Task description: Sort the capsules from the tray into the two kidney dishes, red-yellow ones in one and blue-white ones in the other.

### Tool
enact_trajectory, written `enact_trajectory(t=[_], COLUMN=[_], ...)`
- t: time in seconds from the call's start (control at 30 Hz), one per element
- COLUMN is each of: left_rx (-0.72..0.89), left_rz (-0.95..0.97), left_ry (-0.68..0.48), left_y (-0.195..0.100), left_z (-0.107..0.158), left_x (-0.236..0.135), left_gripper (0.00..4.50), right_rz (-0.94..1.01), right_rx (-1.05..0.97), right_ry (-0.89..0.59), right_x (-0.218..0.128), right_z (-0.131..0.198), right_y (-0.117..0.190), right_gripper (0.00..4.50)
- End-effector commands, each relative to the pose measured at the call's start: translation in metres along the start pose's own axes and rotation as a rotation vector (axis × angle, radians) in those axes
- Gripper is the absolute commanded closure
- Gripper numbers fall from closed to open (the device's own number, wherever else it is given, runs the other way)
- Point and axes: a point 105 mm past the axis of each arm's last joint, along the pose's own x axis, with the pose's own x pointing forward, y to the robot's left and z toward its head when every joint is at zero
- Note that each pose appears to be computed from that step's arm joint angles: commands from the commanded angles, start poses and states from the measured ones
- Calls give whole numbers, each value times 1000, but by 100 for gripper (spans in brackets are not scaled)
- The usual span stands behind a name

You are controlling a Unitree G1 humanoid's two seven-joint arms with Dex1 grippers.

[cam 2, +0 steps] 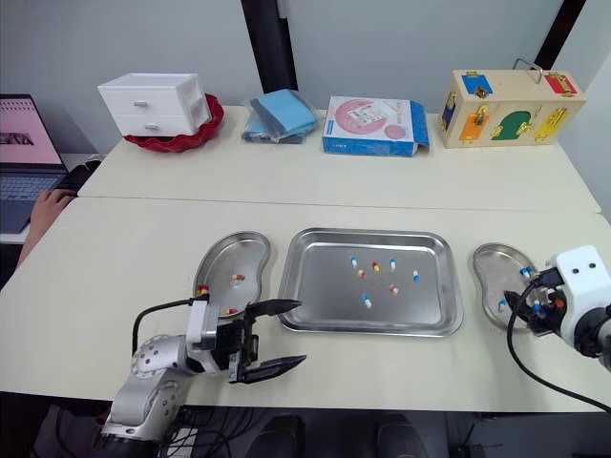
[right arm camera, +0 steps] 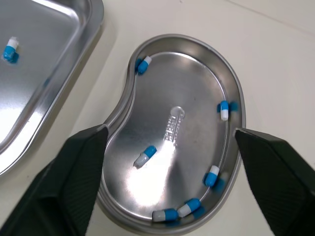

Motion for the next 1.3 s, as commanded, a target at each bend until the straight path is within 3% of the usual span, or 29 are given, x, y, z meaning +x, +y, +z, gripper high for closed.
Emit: enact_trajectory(t=[0.03, 0.2, 0.43, 0.63, 1.03, 1.17, 1.3], left_rx=[34, -38, -70, -146, -98, -71, -72], left_rz=[141, 421, 652, 748, 760, 618, 457], left_ry=[95, 348, 611, 714, 696, 626, 487], left_y=[11, 25, 21, -2, -8, -6, -8], left_z=[10, 0, 10, 10, 39, 49, 56], left_x=[-16, -70, -168, -212, -184, -138, -80], left_gripper=[0, 0, 0, 0, 0, 0, 0], right_rz=[20, 164, 275, 316, 362, 375, 386], right_rx=[-97, -246, -272, -227, -253, -251, -246], right_ry=[-96, -169, -24, 79, 100, 113, 123], right_x=[-13, -30, -54, -62, -51, -54, -62], right_z=[13, 2, -46, -72, -77, -82, -85], right_y=[0, 12, -18, -44, -49, -47, -43], right_gripper=[5, 5, 5, 5, 5, 5, 5])
